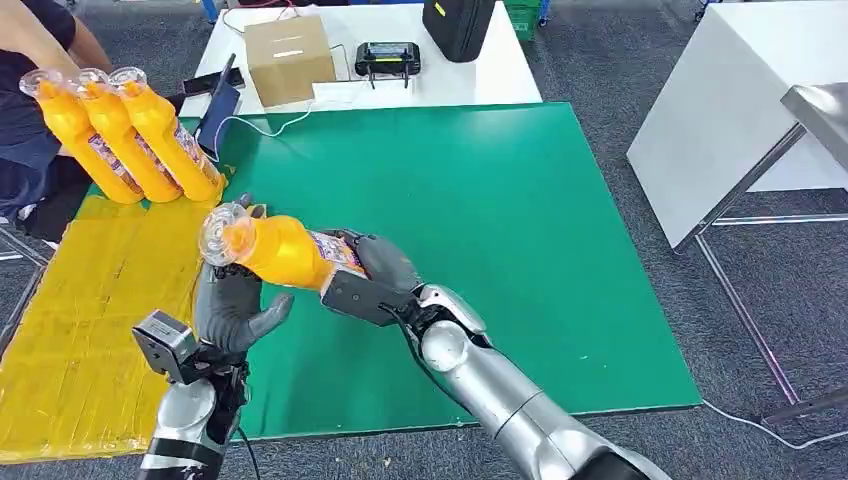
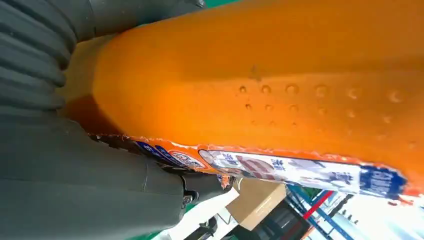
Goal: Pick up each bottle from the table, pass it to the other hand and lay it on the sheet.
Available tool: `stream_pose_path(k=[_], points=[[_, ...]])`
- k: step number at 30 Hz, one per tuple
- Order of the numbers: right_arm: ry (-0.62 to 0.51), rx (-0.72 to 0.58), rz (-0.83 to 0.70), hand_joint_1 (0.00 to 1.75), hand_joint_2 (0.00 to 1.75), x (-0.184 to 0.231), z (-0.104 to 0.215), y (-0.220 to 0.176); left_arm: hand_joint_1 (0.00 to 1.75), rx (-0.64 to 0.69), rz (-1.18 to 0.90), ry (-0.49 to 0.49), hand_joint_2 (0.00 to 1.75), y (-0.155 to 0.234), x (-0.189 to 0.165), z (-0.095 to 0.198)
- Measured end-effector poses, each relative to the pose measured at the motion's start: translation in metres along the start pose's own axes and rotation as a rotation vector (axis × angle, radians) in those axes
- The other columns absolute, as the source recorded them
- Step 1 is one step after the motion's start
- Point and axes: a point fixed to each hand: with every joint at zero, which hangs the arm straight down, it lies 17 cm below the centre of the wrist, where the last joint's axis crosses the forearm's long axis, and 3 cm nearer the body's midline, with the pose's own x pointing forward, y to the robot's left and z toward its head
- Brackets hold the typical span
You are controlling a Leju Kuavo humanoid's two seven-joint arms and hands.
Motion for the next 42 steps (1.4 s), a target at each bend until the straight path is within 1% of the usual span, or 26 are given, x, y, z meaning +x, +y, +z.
stream_pose_path(k=[3, 11, 17, 18, 19, 26, 36, 42], points=[[-0.011, 0.014, -0.005, 1.75, 1.75, 0.008, -0.004, 0.007, 0.0, -0.002, 0.005, -0.001, 1.75, -0.002, 0.0, -0.001], [-0.036, 0.086, -0.026, 1.75, 1.75, 0.035, -0.014, 0.047, 0.0, -0.012, -0.004, -0.002, 1.75, -0.008, 0.0, -0.003], [0.0, 0.134, -0.072, 1.75, 1.75, 0.037, -0.013, 0.074, 0.0, -0.007, -0.068, 0.019, 1.75, -0.005, -0.008, -0.005], [0.005, 0.142, -0.075, 1.75, 1.75, 0.037, -0.012, 0.078, 0.45, -0.008, -0.074, 0.024, 1.75, -0.005, -0.01, -0.004], [0.011, 0.15, -0.081, 1.75, 1.75, 0.037, -0.012, 0.082, 1.75, -0.008, -0.084, 0.028, 1.75, -0.005, -0.011, -0.004], [0.02, 0.196, -0.058, 1.75, 1.75, 0.04, -0.011, 0.098, 1.75, -0.004, -0.101, 0.04, 1.75, -0.003, -0.017, -0.002], [0.026, 0.213, -0.053, 1.75, 1.75, 0.038, -0.011, 0.106, 1.75, -0.005, -0.119, 0.032, 1.75, 0.002, -0.017, 0.0], [0.018, 0.203, -0.019, 1.75, 1.75, 0.033, -0.012, 0.105, 1.75, -0.006, -0.143, 0.031, 1.75, 0.006, -0.019, 0.002]])
